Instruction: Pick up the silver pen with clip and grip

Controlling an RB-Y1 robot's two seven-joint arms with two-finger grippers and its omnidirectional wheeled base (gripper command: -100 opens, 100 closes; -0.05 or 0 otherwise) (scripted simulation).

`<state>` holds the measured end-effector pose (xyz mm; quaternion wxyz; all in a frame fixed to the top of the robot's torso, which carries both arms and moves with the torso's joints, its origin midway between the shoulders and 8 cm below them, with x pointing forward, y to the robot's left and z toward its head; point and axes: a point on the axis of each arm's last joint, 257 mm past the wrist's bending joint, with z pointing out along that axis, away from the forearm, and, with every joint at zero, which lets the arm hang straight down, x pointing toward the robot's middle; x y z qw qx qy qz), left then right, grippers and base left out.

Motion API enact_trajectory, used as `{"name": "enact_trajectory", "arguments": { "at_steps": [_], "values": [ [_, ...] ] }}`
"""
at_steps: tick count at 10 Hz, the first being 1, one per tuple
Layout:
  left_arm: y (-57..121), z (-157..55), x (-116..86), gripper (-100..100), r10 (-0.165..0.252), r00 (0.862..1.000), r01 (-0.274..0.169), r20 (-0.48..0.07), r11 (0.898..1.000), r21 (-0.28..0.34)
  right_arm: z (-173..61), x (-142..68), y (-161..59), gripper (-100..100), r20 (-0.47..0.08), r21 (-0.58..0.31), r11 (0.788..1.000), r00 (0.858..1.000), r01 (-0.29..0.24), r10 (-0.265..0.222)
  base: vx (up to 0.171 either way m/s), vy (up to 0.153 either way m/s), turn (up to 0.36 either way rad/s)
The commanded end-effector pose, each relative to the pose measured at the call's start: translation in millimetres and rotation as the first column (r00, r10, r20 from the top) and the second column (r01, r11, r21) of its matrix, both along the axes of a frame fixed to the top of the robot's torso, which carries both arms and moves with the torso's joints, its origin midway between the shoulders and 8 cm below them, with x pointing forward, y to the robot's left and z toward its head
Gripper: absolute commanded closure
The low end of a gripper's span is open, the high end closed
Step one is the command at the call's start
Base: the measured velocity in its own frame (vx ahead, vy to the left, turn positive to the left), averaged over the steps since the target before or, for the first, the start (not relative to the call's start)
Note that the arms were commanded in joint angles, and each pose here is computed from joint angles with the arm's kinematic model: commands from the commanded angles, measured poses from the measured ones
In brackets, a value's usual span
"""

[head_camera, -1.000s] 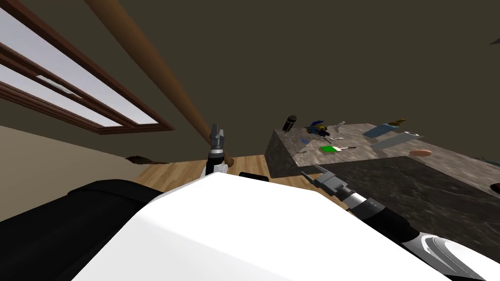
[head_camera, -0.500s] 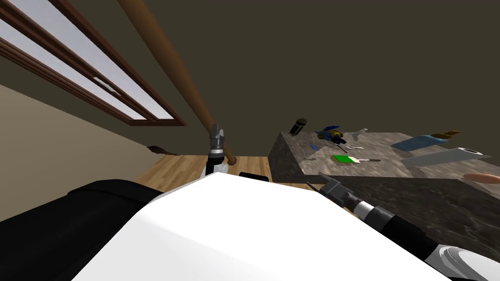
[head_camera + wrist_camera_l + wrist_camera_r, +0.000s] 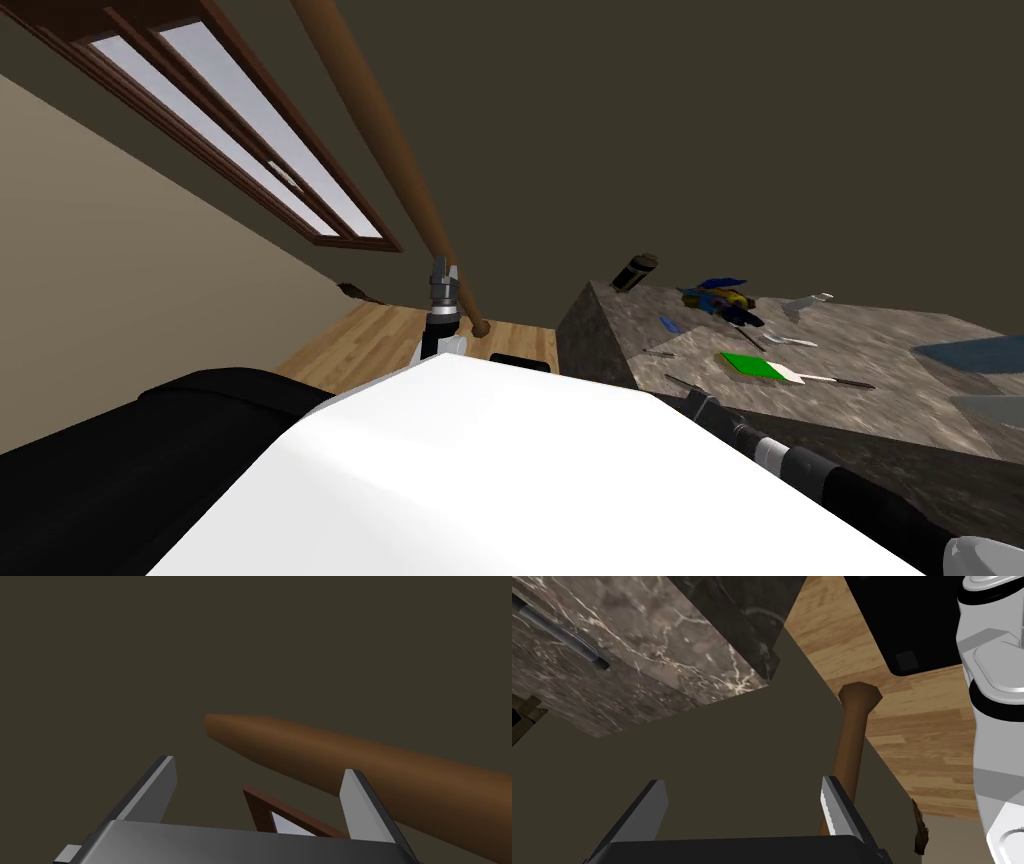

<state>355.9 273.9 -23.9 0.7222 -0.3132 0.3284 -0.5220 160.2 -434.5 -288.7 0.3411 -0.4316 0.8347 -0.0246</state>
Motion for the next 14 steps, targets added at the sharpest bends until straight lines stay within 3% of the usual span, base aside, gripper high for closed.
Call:
{"name": "enact_trajectory", "arguments": {
  "at_steps": [1,2,3,5,9,13,14],
  "values": [
    [0.0,0.0,0.0,0,0.0,1.0,0.0,0.0,1.0,0.0,-11.3,-23.3,-15.9,-100,-0.07,-0.063,0.998,0.997,-0.031,0.027,0.093,-0.041,0.173],
    [0.0,0.0,0.0,0,0.0,1.0,0.0,0.0,1.0,0.0,-18.6,-39.2,-29.4,-100,-0.12,-0.107,0.993,0.992,-0.057,0.044,0.118,-0.052,0.453],
    [-0.1,0.1,0.1,0,0.0,1.0,0.0,0.0,1.0,0.0,-19.7,-42.2,-30.4,-100,-0.127,-0.113,0.992,0.991,-0.061,0.047,0.079,-0.053,0.14],
    [0.0,0.0,0.0,0,0.0,1.0,0.0,0.0,1.0,0.0,-31.5,-78.3,-56.4,-100,-0.234,-0.187,0.975,0.969,-0.12,0.075,0.093,-0.039,0.248],
    [0.0,0.0,0.0,0,0.0,1.0,0.0,0.0,1.0,0.0,-41.1,-138.7,-97.6,-100,-0.411,-0.273,0.93,0.904,-0.244,0.117,0.132,-0.076,0.284],
    [0.0,0.0,0.0,0,0.0,1.0,0.0,0.0,1.0,0.0,-41.2,-176.5,-123.8,-100,-0.525,-0.302,0.889,0.838,-0.343,0.145,0.077,-0.047,0.178],
    [0.0,0.0,0.0,0,0.0,1.0,0.0,0.0,1.0,0.0,-40.5,-172.2,-120.0,-100,-0.507,-0.298,0.897,0.85,-0.326,0.14,0.031,-0.02,0.034]
  ]
}}
